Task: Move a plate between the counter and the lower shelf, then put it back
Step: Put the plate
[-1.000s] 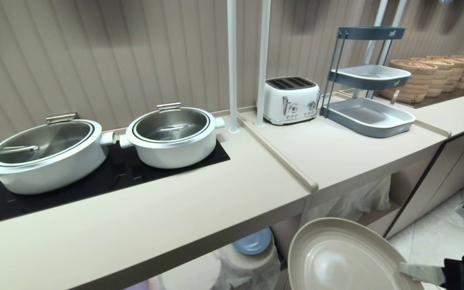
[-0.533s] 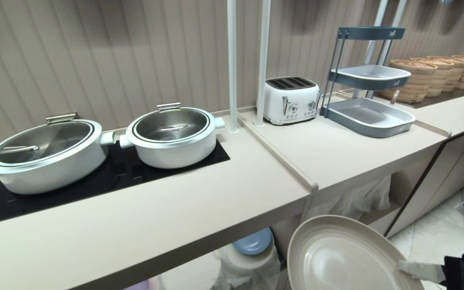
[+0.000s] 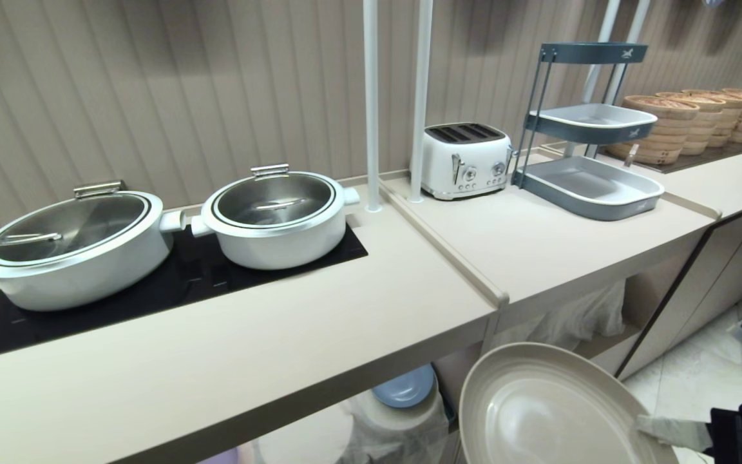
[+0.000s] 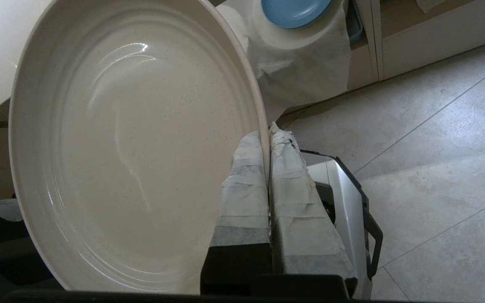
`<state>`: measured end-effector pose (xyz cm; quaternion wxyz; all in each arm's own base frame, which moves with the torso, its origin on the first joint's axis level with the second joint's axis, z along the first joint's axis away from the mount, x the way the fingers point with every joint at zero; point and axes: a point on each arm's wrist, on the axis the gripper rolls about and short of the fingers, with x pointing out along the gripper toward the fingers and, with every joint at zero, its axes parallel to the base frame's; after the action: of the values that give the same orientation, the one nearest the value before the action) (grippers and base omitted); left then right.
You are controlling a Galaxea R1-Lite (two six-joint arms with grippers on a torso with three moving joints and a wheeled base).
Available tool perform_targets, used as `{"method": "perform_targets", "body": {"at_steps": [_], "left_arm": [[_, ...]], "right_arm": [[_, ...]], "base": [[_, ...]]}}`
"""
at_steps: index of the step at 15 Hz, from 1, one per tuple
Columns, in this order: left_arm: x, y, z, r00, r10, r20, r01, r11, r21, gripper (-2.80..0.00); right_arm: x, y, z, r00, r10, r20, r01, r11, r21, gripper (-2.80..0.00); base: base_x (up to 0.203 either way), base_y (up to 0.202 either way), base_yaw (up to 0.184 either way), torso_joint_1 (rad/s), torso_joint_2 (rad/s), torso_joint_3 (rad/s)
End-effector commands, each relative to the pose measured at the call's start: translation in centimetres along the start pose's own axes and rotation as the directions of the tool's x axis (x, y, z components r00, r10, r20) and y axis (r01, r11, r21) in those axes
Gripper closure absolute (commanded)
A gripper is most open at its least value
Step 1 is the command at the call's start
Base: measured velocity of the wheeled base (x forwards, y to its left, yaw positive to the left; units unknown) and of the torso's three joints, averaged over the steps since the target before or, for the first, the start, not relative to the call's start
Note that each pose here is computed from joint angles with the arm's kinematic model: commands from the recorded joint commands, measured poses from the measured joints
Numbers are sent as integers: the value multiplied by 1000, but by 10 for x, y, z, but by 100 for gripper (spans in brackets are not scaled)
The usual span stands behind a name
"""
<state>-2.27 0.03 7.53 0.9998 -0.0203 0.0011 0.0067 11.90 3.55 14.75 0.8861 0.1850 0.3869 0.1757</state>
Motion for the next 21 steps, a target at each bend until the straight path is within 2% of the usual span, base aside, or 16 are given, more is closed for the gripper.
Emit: {"method": "perform_targets", "body": {"at_steps": [1, 15, 21], "left_arm": [[0, 0, 0, 1000, 0, -1, 0, 1000, -1, 0], [0, 0, 0, 1000, 0, -1, 0, 1000, -1, 0], [0, 0, 0, 1000, 1, -1, -1, 1000, -1, 0]], "right_arm": [[0, 0, 0, 1000, 2, -2, -2, 1000, 1, 0], [0, 0, 0, 1000, 5, -5, -5, 1000, 1, 0], [1, 0, -1, 1000, 4, -8, -4, 1000, 2, 0]], "base": [[0, 0, 0, 0, 0, 0], [0, 0, 0, 0, 0, 0], [2, -9, 159, 4, 2, 0]]}}
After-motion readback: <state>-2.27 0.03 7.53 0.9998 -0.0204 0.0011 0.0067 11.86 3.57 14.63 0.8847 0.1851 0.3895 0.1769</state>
